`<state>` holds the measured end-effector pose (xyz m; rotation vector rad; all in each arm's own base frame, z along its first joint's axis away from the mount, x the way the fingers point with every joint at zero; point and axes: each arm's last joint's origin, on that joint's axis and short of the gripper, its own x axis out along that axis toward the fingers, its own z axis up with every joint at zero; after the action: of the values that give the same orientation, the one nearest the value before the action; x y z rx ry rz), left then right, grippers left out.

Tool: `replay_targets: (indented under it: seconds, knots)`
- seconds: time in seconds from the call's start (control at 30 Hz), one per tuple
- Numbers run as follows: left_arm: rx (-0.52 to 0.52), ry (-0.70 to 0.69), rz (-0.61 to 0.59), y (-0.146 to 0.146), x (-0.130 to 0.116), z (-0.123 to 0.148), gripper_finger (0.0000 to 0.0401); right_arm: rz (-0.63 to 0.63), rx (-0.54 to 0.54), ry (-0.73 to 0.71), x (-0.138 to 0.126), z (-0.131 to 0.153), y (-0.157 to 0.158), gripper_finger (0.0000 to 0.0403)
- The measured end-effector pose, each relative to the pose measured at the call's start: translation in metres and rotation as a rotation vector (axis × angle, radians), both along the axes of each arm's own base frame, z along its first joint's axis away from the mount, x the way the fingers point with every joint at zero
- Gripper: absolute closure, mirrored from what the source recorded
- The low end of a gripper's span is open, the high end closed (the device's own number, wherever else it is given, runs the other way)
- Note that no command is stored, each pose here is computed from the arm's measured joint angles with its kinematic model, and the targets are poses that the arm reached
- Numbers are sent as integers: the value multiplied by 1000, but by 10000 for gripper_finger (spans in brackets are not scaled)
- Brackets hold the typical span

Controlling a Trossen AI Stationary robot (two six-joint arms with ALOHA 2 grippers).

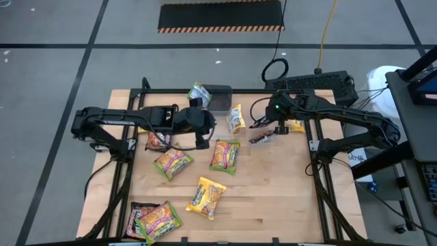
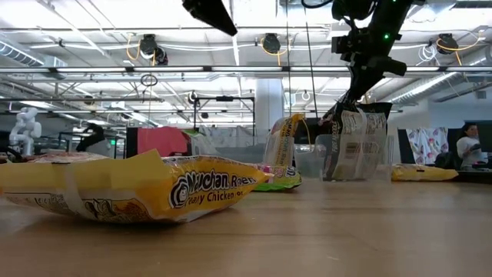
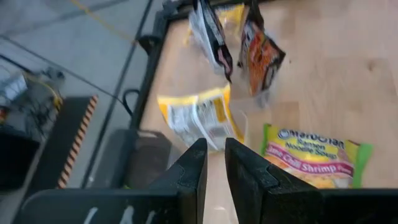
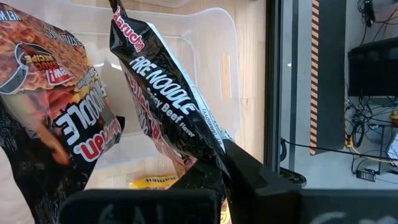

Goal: Sort Maruchan noodles
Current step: Put the black noodle pack into the right transparent bin

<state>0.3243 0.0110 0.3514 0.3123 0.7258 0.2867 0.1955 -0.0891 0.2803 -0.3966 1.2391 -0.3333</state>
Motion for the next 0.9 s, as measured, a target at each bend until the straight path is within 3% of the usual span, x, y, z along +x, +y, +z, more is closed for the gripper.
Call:
replay_targets:
  seconds: [0.3,0.57,0.9]
  knots:
    - [5,-1,-4,0,1,0,395,1,0,1,0,0,0,403]
    - [34,-13,-25,1,6,-2,347,1,-1,1,0,0,0,403]
    - [115,-148,-5,28,51,-20,319,1,-2,-2,0,0,0,403]
